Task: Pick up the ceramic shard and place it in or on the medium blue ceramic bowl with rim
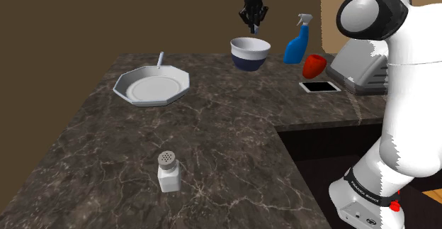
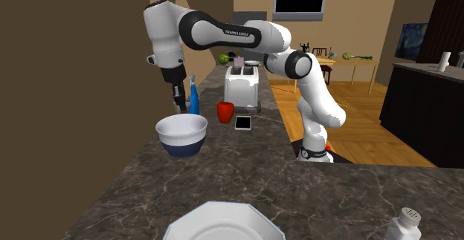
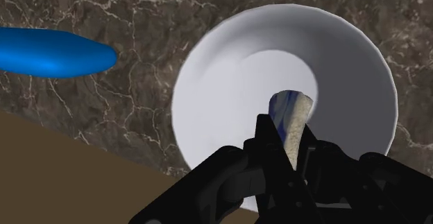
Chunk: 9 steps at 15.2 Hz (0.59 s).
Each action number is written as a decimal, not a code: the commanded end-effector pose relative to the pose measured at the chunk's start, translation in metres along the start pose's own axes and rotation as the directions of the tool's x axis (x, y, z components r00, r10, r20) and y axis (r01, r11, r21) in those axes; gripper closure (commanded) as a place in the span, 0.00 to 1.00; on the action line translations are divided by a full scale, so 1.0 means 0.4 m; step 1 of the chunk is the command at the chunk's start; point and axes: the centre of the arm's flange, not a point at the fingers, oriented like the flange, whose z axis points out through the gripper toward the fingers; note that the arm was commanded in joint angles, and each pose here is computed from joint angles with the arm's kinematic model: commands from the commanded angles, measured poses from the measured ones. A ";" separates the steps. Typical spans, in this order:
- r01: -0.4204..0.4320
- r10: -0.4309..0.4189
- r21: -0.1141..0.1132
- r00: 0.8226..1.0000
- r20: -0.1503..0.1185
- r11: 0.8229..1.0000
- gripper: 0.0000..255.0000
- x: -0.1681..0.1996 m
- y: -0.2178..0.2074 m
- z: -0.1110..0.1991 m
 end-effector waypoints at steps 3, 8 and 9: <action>0.000 0.000 0.000 1.000 -0.001 1.000 1.00 0.005 -0.008 0.051; 0.000 0.000 0.000 1.000 -0.001 1.000 1.00 0.013 -0.018 0.111; 0.000 0.000 0.000 1.000 -0.001 1.000 1.00 0.013 -0.018 0.111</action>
